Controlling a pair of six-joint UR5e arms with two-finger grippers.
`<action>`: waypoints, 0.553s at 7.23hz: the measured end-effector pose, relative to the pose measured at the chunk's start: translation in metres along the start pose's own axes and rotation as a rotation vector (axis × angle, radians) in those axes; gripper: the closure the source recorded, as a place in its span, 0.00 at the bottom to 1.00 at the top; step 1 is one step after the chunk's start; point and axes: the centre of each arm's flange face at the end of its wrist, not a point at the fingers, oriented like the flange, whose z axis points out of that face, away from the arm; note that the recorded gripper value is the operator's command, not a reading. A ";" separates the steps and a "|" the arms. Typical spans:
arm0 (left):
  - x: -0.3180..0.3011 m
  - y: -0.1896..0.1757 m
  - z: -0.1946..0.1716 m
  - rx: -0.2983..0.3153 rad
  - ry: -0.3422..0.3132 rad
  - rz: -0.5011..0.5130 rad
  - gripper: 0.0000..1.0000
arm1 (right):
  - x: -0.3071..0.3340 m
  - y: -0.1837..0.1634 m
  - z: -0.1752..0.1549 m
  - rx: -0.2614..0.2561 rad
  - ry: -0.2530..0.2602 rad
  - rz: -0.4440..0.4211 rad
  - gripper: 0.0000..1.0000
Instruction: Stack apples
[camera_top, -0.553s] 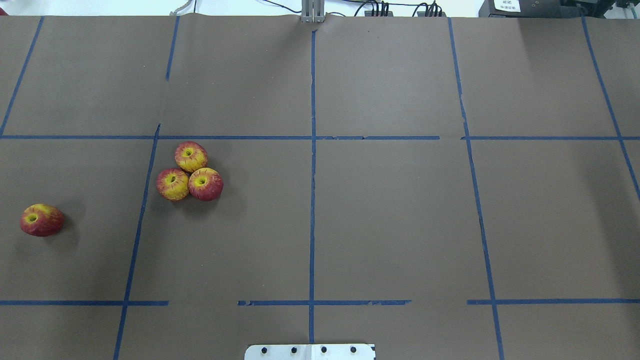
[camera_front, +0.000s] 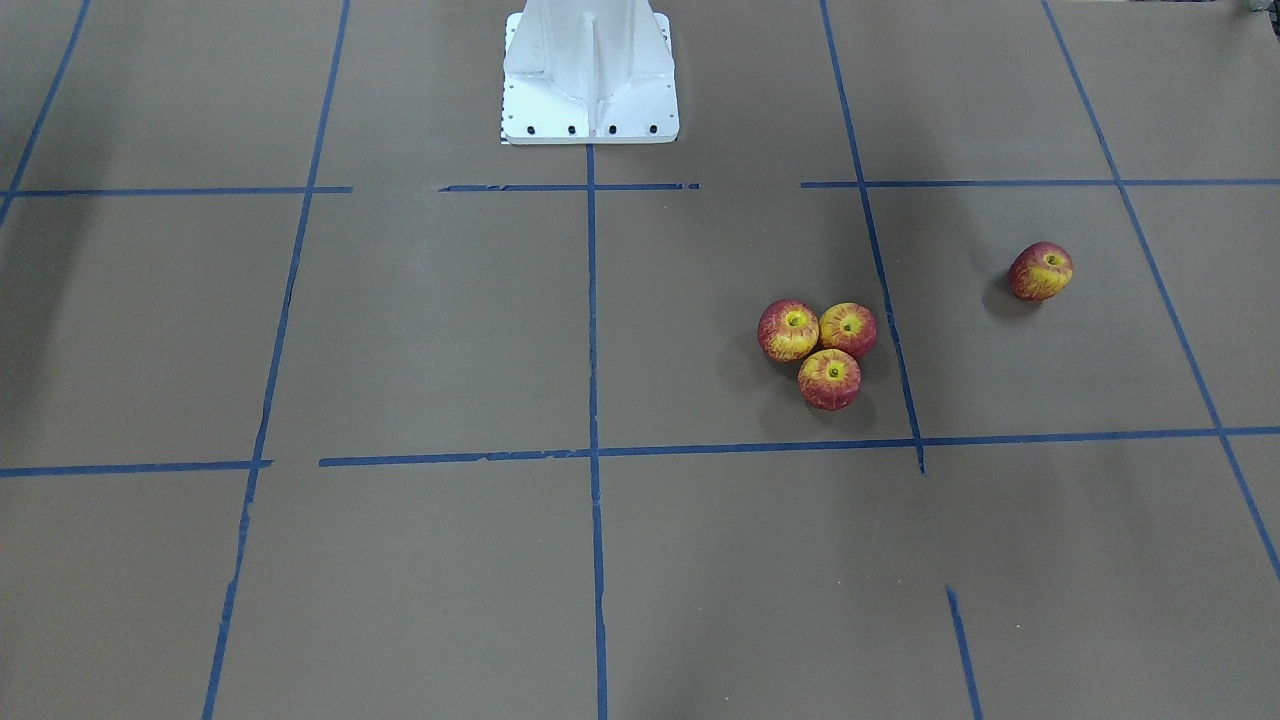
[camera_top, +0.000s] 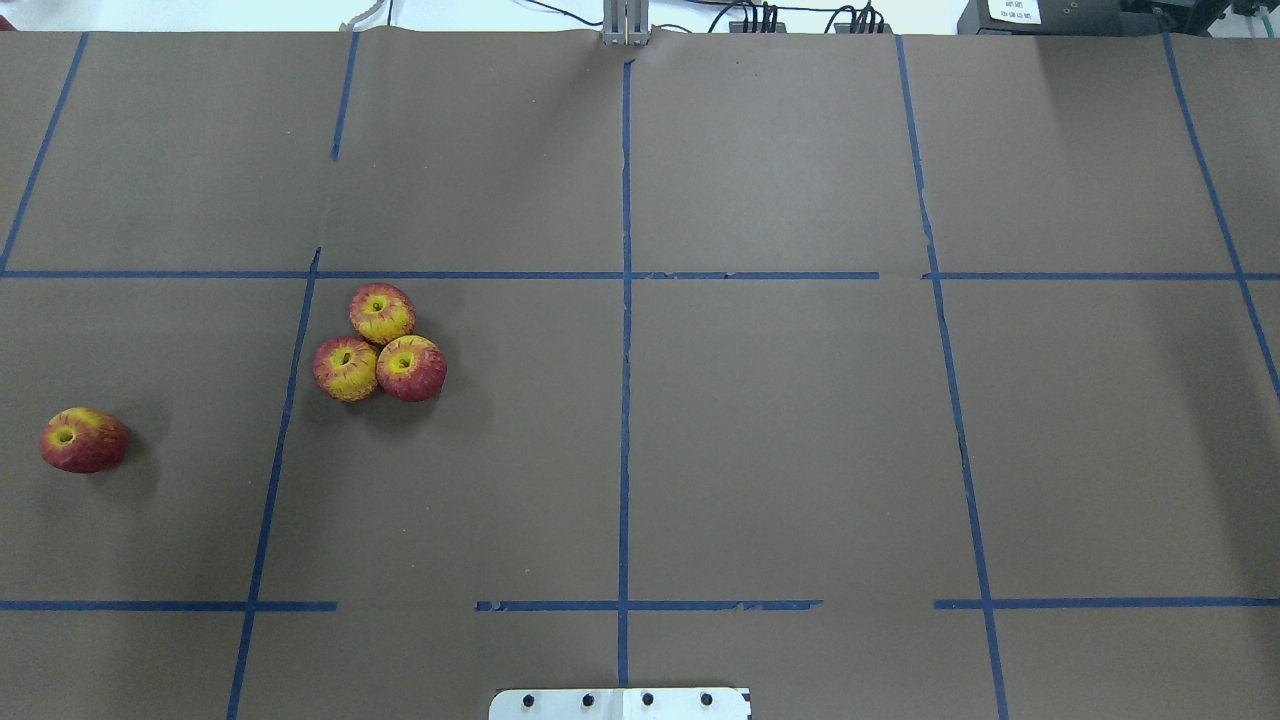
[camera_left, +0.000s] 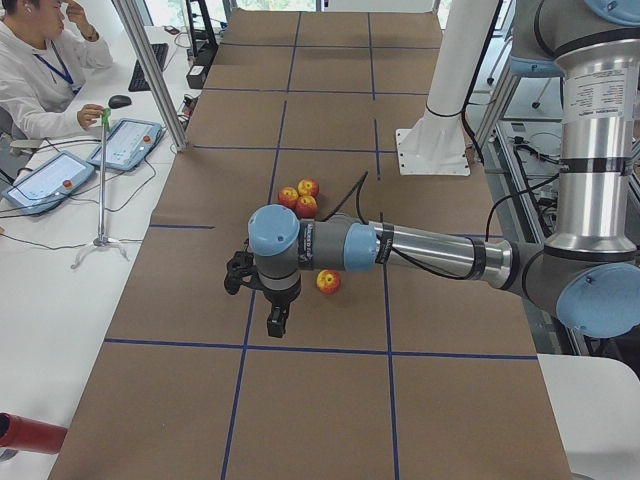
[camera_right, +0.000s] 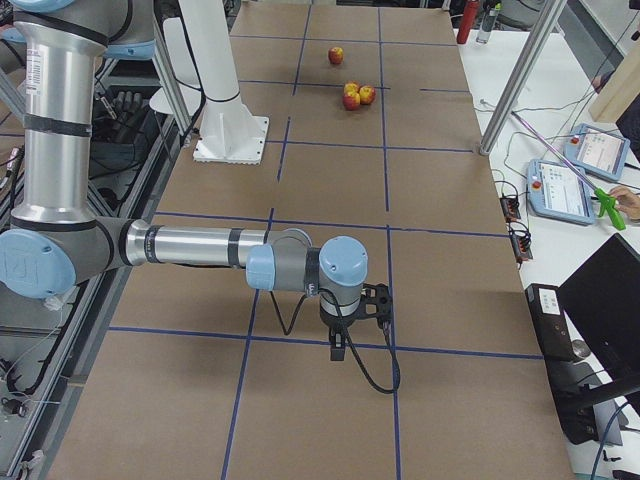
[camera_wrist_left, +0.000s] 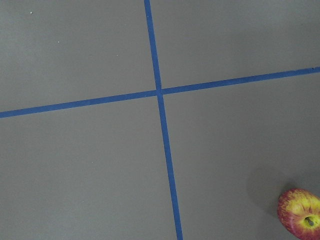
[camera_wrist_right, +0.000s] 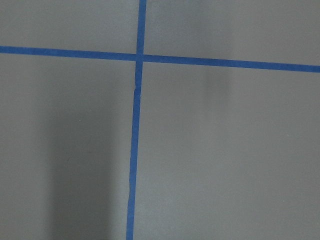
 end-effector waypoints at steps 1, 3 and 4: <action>0.007 -0.006 0.002 0.003 -0.004 0.026 0.00 | 0.000 0.000 0.000 0.000 0.000 0.000 0.00; 0.028 -0.019 0.021 0.040 0.002 0.127 0.00 | 0.000 0.000 0.000 0.000 0.000 0.000 0.00; 0.050 -0.022 0.039 0.032 0.024 0.132 0.00 | 0.000 0.000 0.000 0.000 0.000 0.000 0.00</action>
